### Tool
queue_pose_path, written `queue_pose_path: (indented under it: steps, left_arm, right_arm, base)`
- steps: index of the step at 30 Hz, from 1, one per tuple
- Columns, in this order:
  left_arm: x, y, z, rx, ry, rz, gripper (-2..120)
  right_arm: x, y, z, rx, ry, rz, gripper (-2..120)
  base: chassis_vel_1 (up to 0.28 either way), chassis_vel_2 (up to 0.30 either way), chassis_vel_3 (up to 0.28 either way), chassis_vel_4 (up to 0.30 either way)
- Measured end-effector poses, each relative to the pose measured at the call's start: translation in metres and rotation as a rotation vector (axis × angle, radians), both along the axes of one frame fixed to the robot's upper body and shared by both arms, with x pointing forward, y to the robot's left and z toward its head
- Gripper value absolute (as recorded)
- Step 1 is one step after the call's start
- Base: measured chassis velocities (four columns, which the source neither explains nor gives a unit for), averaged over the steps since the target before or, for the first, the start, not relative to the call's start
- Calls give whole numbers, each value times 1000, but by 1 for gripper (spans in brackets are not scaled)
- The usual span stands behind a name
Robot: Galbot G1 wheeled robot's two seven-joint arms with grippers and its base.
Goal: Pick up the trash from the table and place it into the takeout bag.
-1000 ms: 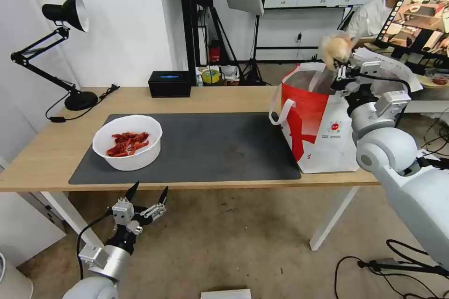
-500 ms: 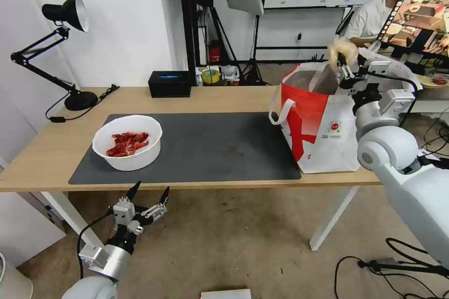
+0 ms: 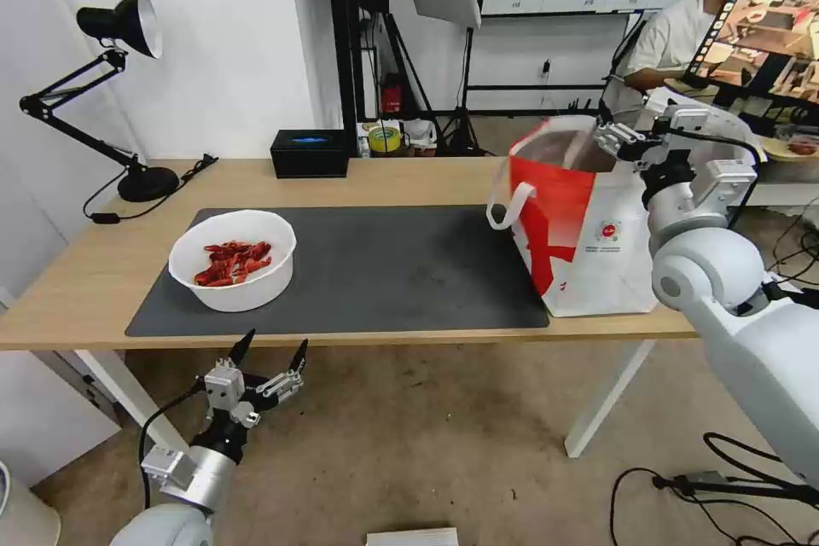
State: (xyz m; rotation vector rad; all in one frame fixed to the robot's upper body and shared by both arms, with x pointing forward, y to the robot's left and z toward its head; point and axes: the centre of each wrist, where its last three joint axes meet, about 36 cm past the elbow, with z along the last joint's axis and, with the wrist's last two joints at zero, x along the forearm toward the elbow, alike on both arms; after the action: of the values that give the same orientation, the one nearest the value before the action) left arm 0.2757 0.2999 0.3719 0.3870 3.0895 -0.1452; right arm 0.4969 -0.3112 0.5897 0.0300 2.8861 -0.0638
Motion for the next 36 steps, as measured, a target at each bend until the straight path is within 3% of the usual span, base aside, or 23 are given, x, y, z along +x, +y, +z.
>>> queue_pose_path:
  steps: [6, 20, 26, 36]
  left_arm:
    - [-1, 0, 0, 0, 0, 2, 100]
    - [-6, 2, 1, -6, -9, 24, 100]
    - [-12, 4, -1, -12, -3, 43, 100]
    - [-14, 4, -5, -14, -1, 44, 100]
  right_arm:
    - [-9, 7, -2, 35, 27, 63, 100]
    - [-84, 52, -9, 62, 92, 480, 100]
    - [-104, 62, -25, 45, 130, 511, 100]
    - [-179, 69, -99, 35, 279, 406, 100]
  base:
    - [0, 0, 0, 0]
    - [0, 0, 0, 0]
    - [0, 0, 0, 0]
    - [0, 0, 0, 0]
